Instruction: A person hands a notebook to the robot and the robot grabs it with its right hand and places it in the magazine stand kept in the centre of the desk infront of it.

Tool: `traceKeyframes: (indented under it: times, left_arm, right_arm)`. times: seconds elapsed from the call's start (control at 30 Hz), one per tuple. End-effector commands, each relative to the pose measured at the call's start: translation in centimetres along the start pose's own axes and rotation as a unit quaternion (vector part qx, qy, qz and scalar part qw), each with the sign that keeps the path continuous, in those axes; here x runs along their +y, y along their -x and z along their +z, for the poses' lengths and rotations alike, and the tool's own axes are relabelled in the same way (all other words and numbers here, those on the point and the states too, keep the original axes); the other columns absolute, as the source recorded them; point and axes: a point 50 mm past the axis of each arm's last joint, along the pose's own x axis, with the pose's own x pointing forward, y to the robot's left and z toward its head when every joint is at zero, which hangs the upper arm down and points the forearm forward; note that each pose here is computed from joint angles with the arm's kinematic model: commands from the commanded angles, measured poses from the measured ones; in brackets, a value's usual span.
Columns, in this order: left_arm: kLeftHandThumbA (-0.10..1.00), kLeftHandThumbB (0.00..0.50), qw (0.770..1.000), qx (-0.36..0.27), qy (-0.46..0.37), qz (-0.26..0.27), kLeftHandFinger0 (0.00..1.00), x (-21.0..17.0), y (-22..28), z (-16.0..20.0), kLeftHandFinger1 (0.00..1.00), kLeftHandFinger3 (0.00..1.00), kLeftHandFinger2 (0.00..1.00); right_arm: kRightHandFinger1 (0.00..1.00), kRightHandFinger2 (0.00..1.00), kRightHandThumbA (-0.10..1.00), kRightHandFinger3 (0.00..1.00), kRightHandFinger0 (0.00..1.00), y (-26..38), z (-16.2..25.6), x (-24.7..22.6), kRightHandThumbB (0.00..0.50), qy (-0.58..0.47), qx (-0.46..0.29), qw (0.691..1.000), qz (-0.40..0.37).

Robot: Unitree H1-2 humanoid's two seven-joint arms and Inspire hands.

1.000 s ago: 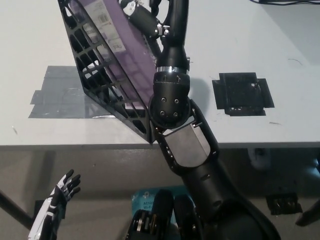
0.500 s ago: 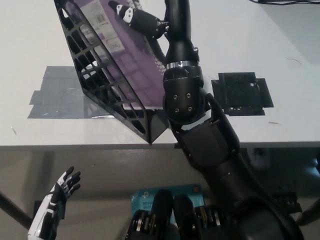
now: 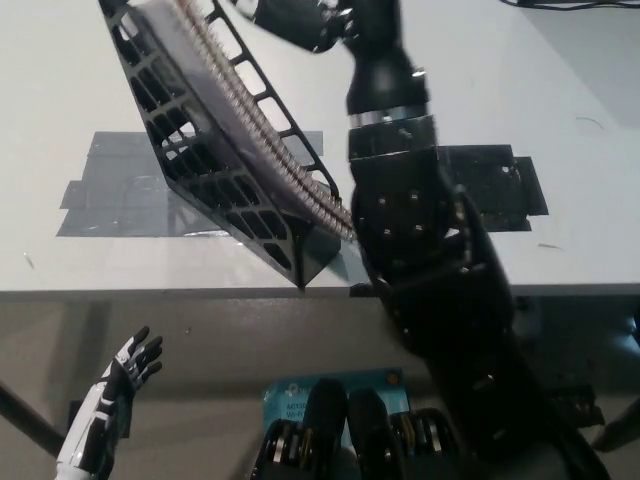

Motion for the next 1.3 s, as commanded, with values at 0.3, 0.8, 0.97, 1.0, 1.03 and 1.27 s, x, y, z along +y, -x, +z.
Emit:
traceKeyframes:
  times: [0.3,0.8,0.97,1.0,1.03,1.27]
  left_arm:
    - [1.00,0.500,0.999,-0.037,-0.025,0.003,1.00,0.9,-1.4,1.3,1.00,1.00,1.00]
    - [1.00,0.500,0.998,-0.051,-0.032,0.012,1.00,1.8,-2.8,2.0,1.00,1.00,1.00]
    - [1.00,0.500,0.999,-0.045,-0.029,0.008,1.00,1.8,-2.7,1.7,1.00,1.00,1.00]
    - [1.00,0.500,0.999,-0.041,-0.028,0.007,1.00,1.8,-2.4,1.5,1.00,1.00,1.00]
    - [1.00,0.500,0.999,-0.039,-0.027,0.007,1.00,1.7,-2.4,1.4,1.00,1.00,1.00]
    - [1.00,0.500,1.000,-0.018,-0.022,0.006,1.00,1.2,-1.0,0.4,1.00,1.00,1.00]
  right_arm:
    - [1.00,1.00,1.00,1.00,1.00,0.1,7.0,-7.5,0.415,0.018,-0.092,0.994,-0.057]
    - [1.00,1.00,1.00,1.00,1.00,11.2,7.5,-15.1,0.417,0.052,-0.070,0.995,-0.047]
    - [1.00,1.00,1.00,1.00,1.00,17.3,5.5,-16.1,0.349,0.050,-0.008,0.999,-0.018]
    - [1.00,1.00,1.00,1.00,1.00,18.8,4.8,-16.1,0.340,0.048,0.010,0.999,-0.011]
    - [1.00,1.00,1.00,1.00,1.00,19.9,4.1,-16.1,0.352,0.045,0.027,0.999,-0.004]
    - [1.00,1.00,1.00,1.00,1.00,29.1,-1.1,-16.0,0.346,0.030,0.193,0.980,0.032]
